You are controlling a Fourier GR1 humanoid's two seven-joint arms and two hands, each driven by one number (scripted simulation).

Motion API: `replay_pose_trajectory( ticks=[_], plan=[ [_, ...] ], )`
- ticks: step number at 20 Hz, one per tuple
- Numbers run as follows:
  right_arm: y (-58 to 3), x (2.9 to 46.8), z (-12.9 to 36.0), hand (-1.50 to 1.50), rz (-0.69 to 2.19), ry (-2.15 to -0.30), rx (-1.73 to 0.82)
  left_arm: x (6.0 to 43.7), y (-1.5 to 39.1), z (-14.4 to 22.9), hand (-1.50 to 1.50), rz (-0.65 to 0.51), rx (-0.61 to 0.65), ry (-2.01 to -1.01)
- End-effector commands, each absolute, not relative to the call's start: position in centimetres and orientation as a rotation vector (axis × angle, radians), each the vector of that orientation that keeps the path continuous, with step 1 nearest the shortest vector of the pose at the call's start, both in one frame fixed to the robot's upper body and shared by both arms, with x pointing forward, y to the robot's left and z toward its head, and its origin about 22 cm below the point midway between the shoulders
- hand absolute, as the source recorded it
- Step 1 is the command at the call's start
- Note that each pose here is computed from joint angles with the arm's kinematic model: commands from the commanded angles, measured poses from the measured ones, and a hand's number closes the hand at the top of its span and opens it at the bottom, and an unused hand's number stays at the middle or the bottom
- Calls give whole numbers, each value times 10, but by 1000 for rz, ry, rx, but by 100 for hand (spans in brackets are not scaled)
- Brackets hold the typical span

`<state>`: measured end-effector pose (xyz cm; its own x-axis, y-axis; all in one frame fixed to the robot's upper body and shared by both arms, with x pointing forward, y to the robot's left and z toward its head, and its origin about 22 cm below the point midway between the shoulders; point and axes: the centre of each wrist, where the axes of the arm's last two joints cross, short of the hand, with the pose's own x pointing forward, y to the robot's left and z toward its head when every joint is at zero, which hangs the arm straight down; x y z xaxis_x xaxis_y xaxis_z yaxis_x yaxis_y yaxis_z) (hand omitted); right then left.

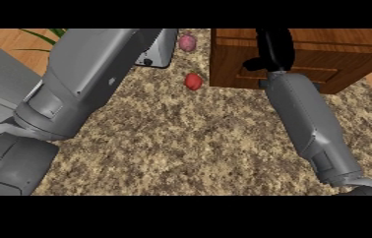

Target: Pick up the can, place it into the drawer and close the drawer

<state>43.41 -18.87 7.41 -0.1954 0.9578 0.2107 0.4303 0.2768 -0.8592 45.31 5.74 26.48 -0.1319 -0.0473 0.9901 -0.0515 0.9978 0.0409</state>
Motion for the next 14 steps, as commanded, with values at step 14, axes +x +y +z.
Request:
replay_pose_trajectory(
  ticks=[14],
  plan=[
    [-161,474,155,-150,725,-1865,-1269,444,95,246,-150,-37,56,-1690]
  ],
)
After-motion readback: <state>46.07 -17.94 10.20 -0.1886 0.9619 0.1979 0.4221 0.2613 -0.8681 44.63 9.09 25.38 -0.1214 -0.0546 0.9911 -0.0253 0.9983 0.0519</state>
